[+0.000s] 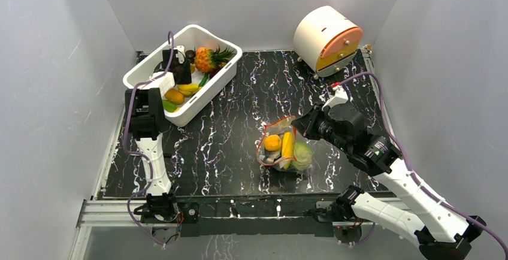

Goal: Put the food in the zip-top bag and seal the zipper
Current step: Pick up the fake fruit from the bin.

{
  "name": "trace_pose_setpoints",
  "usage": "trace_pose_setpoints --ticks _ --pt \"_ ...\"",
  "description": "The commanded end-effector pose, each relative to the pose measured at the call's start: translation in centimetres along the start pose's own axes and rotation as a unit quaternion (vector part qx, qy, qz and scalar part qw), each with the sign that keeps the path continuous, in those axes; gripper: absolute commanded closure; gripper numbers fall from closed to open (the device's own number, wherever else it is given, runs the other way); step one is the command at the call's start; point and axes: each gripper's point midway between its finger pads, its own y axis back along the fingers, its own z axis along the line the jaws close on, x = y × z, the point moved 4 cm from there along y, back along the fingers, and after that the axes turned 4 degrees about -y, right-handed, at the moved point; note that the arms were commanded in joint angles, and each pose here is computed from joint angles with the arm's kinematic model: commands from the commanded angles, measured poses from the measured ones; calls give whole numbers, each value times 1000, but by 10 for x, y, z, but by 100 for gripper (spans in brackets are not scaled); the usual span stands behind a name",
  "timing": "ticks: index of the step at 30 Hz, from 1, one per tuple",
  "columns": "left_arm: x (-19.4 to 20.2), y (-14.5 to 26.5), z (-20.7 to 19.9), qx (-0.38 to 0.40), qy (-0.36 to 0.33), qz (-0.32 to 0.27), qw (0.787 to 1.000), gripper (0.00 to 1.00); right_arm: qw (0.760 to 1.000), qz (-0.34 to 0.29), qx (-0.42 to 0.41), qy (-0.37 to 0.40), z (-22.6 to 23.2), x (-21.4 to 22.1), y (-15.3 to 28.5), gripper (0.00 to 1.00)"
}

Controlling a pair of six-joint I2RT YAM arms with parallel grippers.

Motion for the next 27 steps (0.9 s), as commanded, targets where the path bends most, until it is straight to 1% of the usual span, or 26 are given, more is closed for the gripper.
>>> trace_pose_setpoints --ticks 1,4,10,16,19,23,27 --pt "-30 32 10 -24 4 -32 999 74 999 -38 -35 -11 17 -18 2 100" --pt "-46 52 13 -34 8 -60 998 80 999 -37 -36 -11 17 -17 2 100" --pt "-74 92 12 -29 20 -123 992 85 998 -40 -40 -14 17 -18 4 100" --pt "-98 132 12 -30 24 -188 981 85 998 -38 -38 -19 18 -18 6 100" --pt "-109 155 9 -19 27 -208 978 84 998 -38 -38 -24 19 -18 6 100" --pt "-117 191 -4 28 34 -229 973 83 998 -37 -45 -29 22 -19 6 100" --pt "-114 227 -22 72 44 -242 967 82 998 -33 -50 -37 24 -18 3 100"
